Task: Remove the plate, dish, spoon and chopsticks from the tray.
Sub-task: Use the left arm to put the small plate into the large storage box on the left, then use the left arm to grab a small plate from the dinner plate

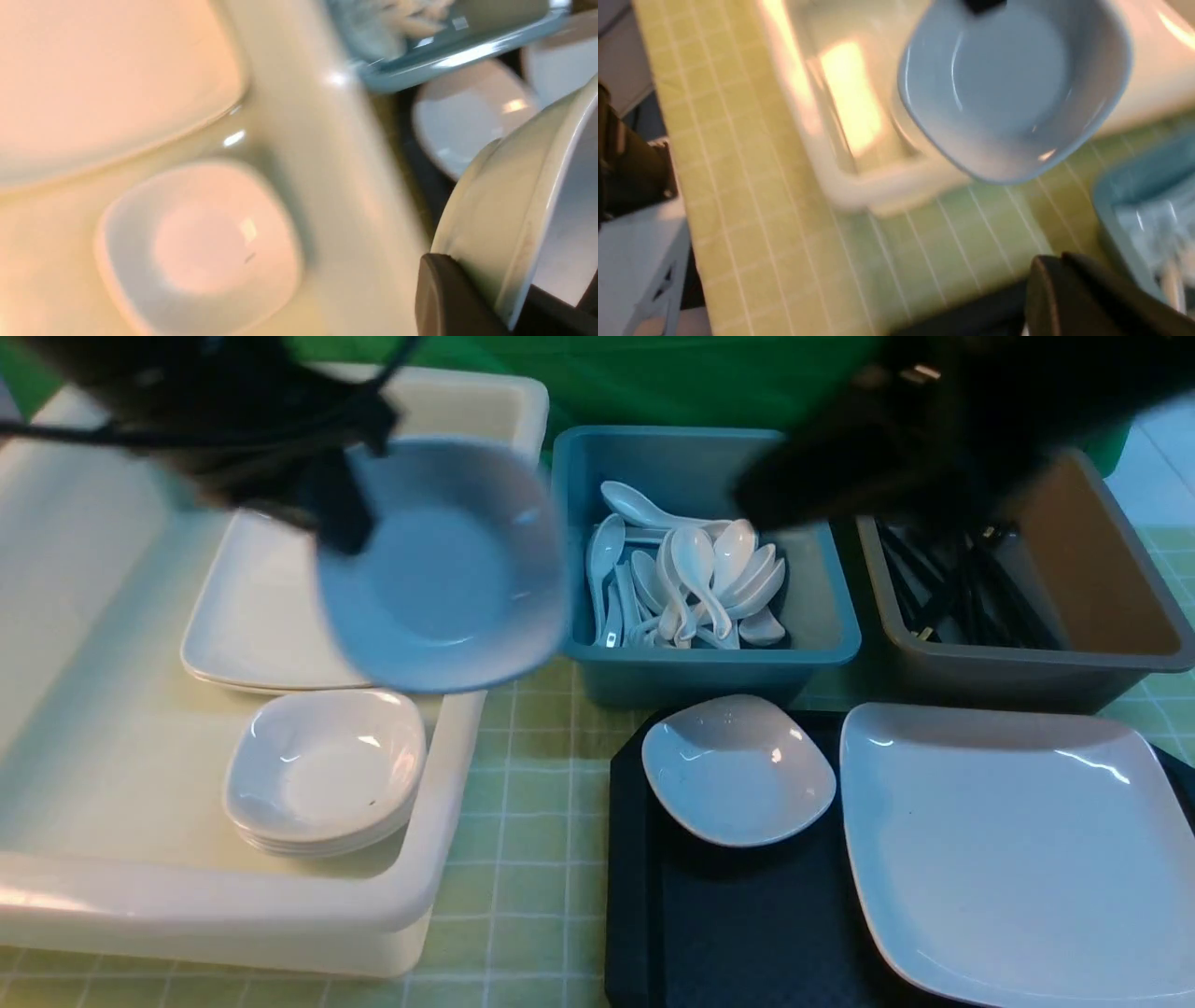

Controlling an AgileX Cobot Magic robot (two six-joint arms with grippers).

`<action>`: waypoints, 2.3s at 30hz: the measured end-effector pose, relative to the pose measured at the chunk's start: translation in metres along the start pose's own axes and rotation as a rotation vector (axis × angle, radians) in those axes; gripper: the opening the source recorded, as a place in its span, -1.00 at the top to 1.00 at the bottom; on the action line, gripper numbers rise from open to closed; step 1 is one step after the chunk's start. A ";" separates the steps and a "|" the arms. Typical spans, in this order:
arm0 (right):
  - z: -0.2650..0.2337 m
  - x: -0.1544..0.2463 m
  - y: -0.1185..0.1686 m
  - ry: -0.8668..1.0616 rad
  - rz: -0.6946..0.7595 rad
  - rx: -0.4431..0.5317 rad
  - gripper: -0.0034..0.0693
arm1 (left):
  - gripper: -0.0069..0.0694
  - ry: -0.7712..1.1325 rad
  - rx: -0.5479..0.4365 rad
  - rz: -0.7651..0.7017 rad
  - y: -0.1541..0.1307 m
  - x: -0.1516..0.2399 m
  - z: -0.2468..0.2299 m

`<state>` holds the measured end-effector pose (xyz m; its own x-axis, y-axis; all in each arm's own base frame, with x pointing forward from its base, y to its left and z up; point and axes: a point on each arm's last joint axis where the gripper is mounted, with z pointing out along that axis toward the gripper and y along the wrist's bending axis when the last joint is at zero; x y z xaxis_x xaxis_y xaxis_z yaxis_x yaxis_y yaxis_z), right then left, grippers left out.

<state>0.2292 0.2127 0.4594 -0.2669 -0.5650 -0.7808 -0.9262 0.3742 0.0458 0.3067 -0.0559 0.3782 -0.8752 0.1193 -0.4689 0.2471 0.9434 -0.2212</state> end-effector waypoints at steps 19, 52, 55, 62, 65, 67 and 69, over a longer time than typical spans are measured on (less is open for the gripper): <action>0.086 -0.023 0.002 0.133 -0.034 -0.041 0.91 | 0.14 0.031 -0.078 -0.084 0.109 0.049 0.099; -0.080 0.179 -0.034 0.299 0.562 0.557 0.91 | -0.29 0.038 0.034 0.986 -0.232 0.067 0.227; -0.080 0.178 -0.033 0.289 0.568 0.546 0.91 | -0.54 0.024 -0.006 0.986 -0.230 0.068 0.243; -0.079 0.177 -0.033 0.280 0.572 0.539 0.91 | -0.41 0.036 -0.035 0.911 -0.215 0.065 0.268; -0.079 0.177 -0.032 0.273 0.577 0.530 0.91 | 0.20 0.047 -0.027 0.896 -0.215 0.066 0.269; -0.078 0.176 -0.032 0.267 0.577 0.521 0.91 | 0.54 0.014 -0.021 0.923 -0.220 0.062 0.263; -0.078 0.175 -0.031 0.258 0.578 0.508 0.91 | 0.66 0.009 -0.023 0.915 -0.223 0.056 0.251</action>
<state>0.1907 0.0450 0.3696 -0.7768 -0.3086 -0.5489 -0.4055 0.9120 0.0612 0.3071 -0.3377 0.1865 -0.3447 0.8259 -0.4462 0.8376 0.4852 0.2511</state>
